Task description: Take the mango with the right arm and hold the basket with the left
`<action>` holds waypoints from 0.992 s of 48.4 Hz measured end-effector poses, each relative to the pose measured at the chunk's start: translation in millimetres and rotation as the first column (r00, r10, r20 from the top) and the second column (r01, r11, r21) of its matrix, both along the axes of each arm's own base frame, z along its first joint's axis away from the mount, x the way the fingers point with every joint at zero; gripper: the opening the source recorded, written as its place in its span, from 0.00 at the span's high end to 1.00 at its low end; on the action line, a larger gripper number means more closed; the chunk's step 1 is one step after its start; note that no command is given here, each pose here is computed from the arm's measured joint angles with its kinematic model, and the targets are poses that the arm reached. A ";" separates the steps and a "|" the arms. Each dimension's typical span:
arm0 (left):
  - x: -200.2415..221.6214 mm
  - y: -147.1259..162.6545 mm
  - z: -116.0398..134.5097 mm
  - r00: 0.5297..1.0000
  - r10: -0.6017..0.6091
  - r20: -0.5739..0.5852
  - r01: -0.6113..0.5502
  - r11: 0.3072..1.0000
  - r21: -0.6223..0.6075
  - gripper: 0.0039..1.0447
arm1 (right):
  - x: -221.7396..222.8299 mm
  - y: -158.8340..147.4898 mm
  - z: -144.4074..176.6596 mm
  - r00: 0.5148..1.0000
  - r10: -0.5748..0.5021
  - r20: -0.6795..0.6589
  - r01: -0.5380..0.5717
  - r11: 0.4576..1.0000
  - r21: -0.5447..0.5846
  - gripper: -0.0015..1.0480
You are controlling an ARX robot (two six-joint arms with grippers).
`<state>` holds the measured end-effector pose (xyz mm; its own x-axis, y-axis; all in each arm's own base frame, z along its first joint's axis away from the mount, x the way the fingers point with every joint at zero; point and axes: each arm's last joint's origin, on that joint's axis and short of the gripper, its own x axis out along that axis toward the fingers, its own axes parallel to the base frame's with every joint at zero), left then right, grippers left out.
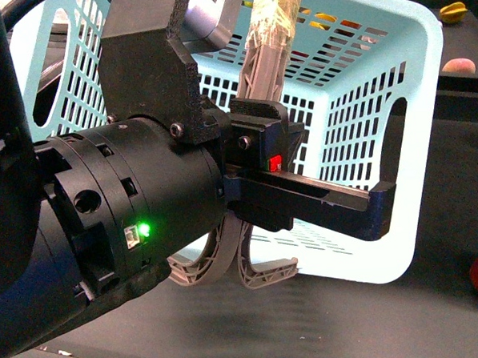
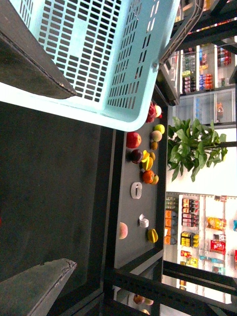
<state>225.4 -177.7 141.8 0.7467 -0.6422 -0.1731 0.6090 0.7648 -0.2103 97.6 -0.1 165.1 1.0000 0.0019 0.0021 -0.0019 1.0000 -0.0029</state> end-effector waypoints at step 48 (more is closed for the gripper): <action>0.0 0.0 0.2 1.000 0.001 0.001 -0.001 1.000 0.000 0.94 | 111.6 -70.0 -49.8 0.915 -0.212 -0.344 0.225 0.974 -0.003 0.08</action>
<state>225.4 -177.6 142.0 0.7476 -0.6414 -0.1723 0.6084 0.7654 -0.2097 209.2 -70.2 115.3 0.9160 -0.2102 -0.3417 0.2220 0.9750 -0.0046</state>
